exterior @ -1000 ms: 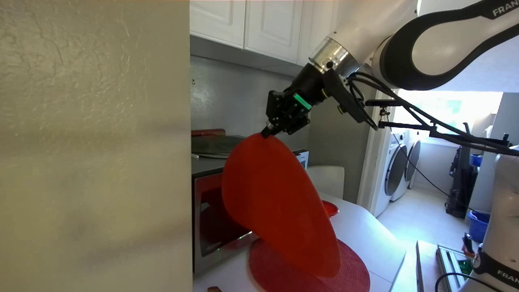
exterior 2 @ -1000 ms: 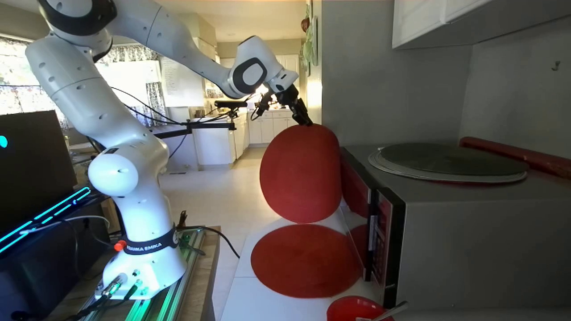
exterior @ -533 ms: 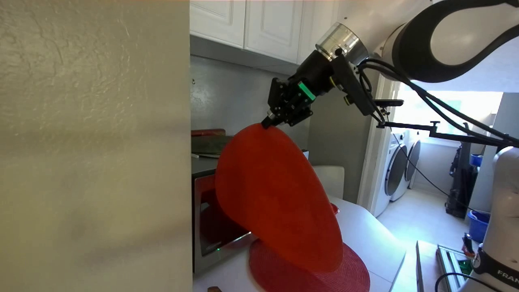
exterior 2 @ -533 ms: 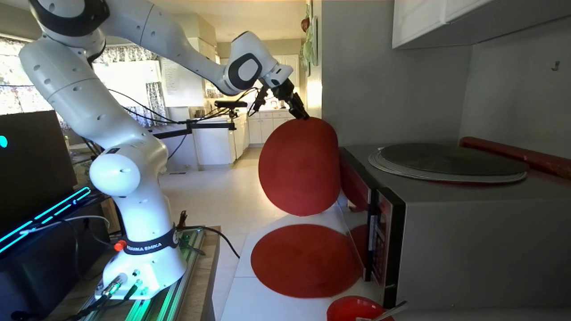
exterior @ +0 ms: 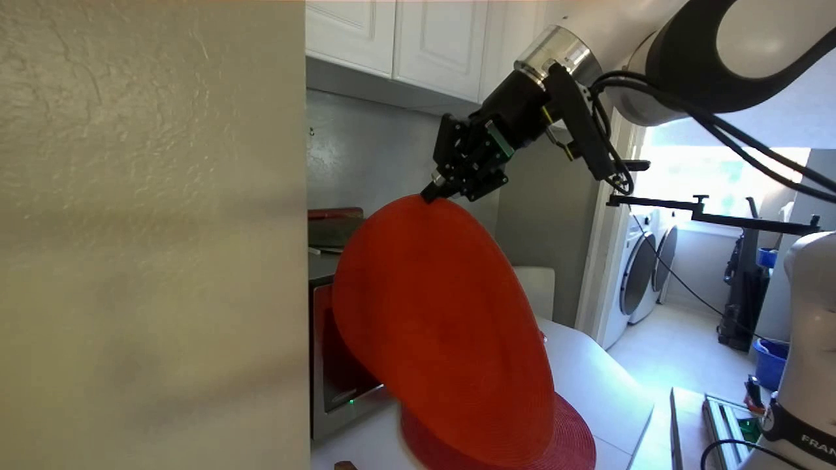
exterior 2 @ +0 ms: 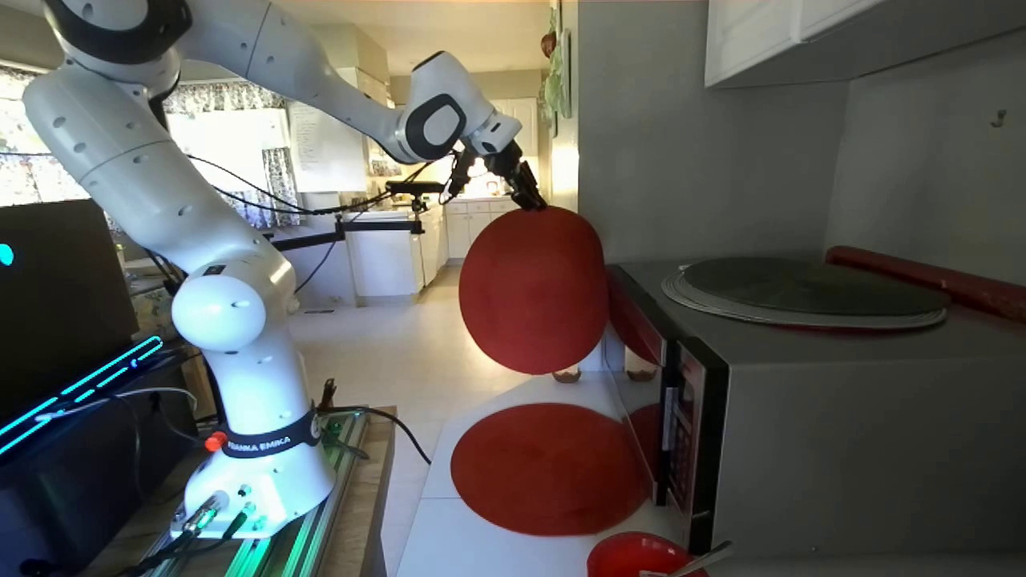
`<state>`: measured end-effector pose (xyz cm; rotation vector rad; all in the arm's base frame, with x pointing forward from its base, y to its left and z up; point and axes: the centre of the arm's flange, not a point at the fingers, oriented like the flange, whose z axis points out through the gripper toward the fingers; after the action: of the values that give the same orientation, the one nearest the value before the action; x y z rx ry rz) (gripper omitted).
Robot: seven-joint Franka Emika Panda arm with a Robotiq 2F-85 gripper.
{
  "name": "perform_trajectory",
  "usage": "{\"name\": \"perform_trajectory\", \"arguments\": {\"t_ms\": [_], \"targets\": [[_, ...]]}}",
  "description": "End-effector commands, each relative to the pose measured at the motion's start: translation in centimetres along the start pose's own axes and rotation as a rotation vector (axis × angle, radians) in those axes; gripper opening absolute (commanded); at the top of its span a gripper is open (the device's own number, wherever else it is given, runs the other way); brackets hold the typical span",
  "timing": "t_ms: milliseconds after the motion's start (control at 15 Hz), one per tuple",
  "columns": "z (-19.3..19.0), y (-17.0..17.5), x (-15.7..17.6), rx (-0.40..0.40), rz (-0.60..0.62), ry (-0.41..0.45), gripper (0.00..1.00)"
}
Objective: Put the orange object on the counter on top of the other orange object
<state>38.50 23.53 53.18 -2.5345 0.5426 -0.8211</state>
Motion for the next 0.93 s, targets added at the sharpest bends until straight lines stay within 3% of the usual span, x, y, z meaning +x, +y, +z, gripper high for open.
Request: {"name": "perform_trajectory", "arguments": {"t_ms": [0, 267, 333, 667, 867], "targets": [[-0.6, 0.1, 0.5, 0.040, 0.071, -0.063, 0.02], [-0.1, 0.7, 1.0, 0.021, 0.118, -0.052, 0.02], [3.1, 4.7, -0.9, 0.004, 0.128, -0.041, 0.02], [9.2, 14.0, -1.2, -0.125, 0.181, -0.031, 0.02], [11.0, 19.3, -0.7, -0.199, 0.196, -0.021, 0.02]]}}
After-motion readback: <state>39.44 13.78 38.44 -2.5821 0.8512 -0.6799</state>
